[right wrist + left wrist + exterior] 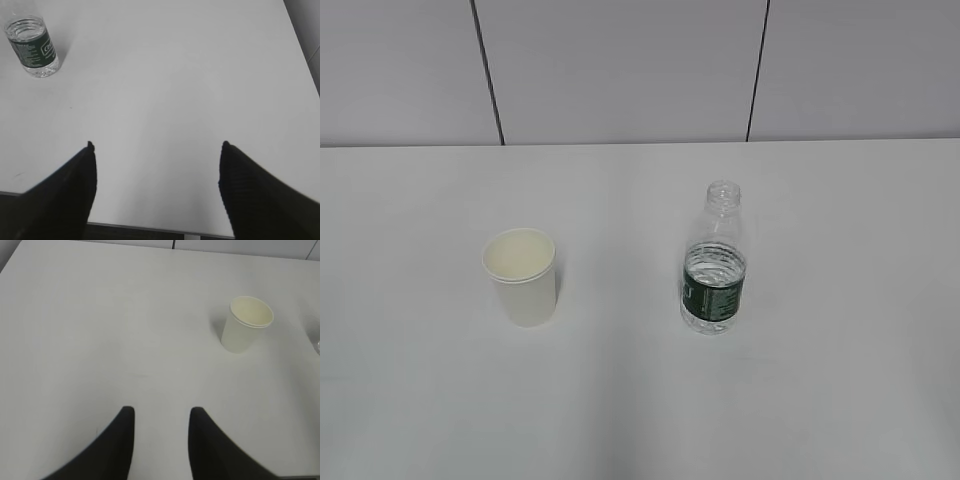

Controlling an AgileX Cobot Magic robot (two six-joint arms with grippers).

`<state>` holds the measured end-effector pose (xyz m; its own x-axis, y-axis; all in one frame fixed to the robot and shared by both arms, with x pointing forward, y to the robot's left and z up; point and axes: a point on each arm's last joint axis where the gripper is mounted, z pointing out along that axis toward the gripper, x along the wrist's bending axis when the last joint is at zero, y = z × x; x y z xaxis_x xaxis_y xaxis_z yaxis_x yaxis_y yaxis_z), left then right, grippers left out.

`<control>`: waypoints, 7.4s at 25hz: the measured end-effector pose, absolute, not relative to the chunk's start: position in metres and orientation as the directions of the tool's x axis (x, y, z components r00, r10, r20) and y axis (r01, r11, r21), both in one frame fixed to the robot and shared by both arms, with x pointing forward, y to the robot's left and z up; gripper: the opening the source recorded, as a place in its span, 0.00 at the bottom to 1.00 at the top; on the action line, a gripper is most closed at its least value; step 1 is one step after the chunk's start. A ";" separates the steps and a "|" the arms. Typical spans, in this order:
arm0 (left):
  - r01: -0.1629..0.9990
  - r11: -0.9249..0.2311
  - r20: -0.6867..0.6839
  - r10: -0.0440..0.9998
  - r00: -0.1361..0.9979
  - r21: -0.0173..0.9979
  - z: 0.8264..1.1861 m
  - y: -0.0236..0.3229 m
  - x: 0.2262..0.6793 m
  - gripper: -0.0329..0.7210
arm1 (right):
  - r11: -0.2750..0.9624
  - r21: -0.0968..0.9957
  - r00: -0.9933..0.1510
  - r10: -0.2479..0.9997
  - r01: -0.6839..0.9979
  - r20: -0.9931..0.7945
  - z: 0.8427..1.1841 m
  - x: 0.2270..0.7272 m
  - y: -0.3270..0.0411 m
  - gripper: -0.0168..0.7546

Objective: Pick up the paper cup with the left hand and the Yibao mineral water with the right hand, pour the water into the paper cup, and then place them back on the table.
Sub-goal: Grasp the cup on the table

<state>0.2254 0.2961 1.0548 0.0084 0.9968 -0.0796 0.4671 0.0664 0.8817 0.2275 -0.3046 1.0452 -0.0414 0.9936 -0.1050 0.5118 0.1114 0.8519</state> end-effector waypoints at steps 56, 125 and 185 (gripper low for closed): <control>0.467 0.063 -0.074 0.997 0.004 0.882 1.055 0.297 0.225 0.89 | 0.111 0.852 -0.041 0.994 0.512 -0.105 1.045 0.228 -0.305 0.79; 0.231 -0.124 0.076 0.976 0.206 0.965 1.010 0.275 0.373 0.82 | 0.111 0.852 -0.041 0.994 0.512 -0.105 1.045 0.228 -0.305 0.79; 0.233 -0.265 0.151 0.897 0.415 0.936 0.950 0.266 0.430 0.81 | 0.111 0.852 -0.041 0.994 0.512 -0.105 1.045 0.228 -0.305 0.79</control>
<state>0.4300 0.2657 0.9500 0.4147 0.8974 0.1506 0.2331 -0.2647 0.9357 0.2275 -0.3046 1.0452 -0.0414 0.9936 -0.1050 0.5118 0.1114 0.8519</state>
